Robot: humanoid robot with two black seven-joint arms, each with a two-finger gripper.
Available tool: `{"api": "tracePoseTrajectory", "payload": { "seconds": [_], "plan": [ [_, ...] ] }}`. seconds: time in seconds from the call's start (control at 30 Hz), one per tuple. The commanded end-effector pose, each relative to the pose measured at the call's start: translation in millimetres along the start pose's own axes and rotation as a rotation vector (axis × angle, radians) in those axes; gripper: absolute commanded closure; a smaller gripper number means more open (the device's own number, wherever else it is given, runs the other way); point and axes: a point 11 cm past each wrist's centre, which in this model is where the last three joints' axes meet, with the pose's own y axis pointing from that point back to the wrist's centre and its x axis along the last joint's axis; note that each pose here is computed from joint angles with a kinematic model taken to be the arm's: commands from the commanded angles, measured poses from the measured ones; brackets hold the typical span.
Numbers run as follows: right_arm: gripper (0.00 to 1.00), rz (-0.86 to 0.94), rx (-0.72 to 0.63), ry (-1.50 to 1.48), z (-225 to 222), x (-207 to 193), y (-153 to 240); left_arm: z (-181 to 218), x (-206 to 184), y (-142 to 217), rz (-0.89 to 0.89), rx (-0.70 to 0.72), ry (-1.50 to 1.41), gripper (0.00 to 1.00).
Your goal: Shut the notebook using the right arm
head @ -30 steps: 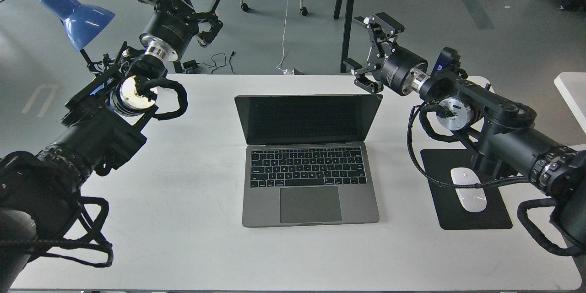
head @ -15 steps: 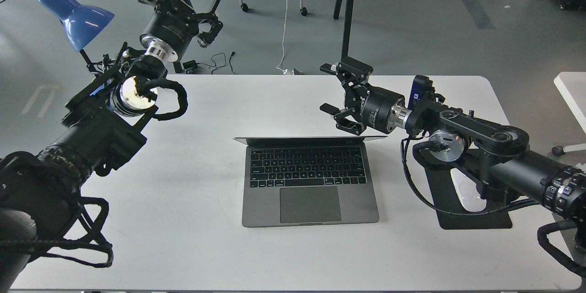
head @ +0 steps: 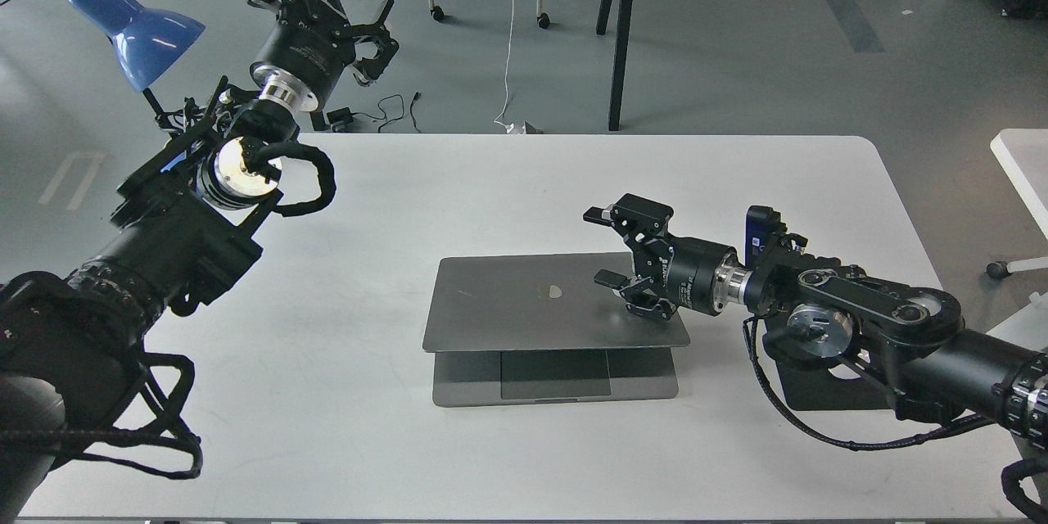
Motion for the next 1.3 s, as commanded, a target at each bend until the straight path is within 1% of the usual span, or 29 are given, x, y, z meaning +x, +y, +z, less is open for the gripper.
{"api": "tracePoseTrajectory", "payload": {
  "seconds": [0.0, 0.33, 0.6, 0.83, 1.0, 1.07, 1.13, 1.27],
  "plan": [
    [0.0, 0.0, -0.027, 0.003, 14.5, -3.4, 1.5, 0.4, -0.6, -0.5, -0.001, -0.001, 0.0, 0.0],
    [0.0, 0.044, -0.082, 0.013, 45.7, -9.1, 1.1, 0.0, 0.0, 0.0, 0.0, 0.0, 0.0, 0.0],
    [0.0, 0.061, -0.101, 0.018, 51.7, -6.1, 2.9, -0.7, -0.4, -0.1, -0.001, 0.001, 0.001, 0.0],
    [0.0, 0.061, -0.103, 0.014, 56.6, -11.8, -0.3, -0.8, -0.9, -0.3, -0.002, 0.001, 0.002, 0.0],
    [0.0, 0.052, -0.038, 0.018, 31.4, -12.4, -4.8, -0.8, -0.9, -0.3, -0.002, 0.001, 0.002, 0.0],
    [0.0, 0.078, 0.029, 0.012, 7.0, -1.4, -1.4, -0.8, -0.9, -0.3, -0.002, 0.001, 0.002, 0.0],
    [0.0, 0.133, 0.109, 0.002, -20.4, 19.6, 11.5, -1.0, -0.9, -0.3, -0.002, 0.002, 0.002, 0.0],
    [0.0, 0.215, 0.286, -0.013, -78.8, 49.4, 35.6, -1.0, -0.9, -0.3, -0.002, 0.009, 0.003, 0.0]
  ]
}}
